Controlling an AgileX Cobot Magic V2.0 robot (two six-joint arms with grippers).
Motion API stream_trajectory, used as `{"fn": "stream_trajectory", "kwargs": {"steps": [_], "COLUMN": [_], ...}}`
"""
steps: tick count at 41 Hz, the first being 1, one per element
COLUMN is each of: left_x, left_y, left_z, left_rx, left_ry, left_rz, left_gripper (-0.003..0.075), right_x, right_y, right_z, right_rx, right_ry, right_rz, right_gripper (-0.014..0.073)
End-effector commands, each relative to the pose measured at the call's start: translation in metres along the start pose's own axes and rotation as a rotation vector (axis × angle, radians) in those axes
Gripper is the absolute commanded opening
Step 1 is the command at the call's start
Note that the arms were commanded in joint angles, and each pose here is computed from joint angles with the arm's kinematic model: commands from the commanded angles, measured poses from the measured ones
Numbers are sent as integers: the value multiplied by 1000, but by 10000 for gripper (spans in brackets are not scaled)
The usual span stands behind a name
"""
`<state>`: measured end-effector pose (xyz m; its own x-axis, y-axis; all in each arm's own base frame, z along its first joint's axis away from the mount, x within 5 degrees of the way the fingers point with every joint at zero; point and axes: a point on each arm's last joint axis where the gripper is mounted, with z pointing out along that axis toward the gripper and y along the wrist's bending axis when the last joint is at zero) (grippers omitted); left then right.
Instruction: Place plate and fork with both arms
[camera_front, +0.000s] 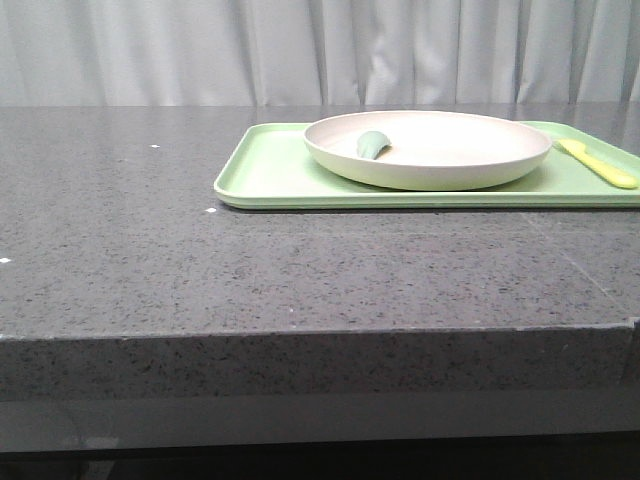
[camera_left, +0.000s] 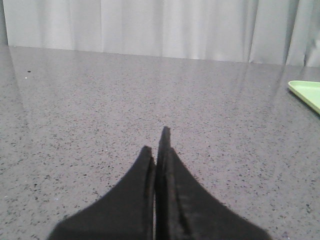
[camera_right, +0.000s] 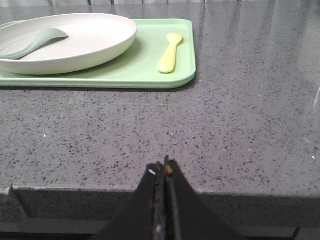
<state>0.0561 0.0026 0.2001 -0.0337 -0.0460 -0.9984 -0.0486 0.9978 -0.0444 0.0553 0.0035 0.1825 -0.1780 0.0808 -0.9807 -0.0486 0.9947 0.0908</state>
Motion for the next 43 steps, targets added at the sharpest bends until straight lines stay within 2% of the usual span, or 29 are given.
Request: {"fn": "stream_trajectory", "kwargs": {"steps": [1, 43], "left_x": [-9, -9], "left_y": [0, 0], "left_z": [-2, -2], "left_rx": [4, 4], "left_ry": [-108, -108], "left_rz": [-19, -19], "left_gripper": [-18, -18], "right_x": [-8, -8], "right_y": [0, 0], "right_z": [-2, -2], "right_rx": [-1, -1], "right_ry": [-94, -94], "right_rz": [-17, -17], "right_gripper": [-64, -64]}}
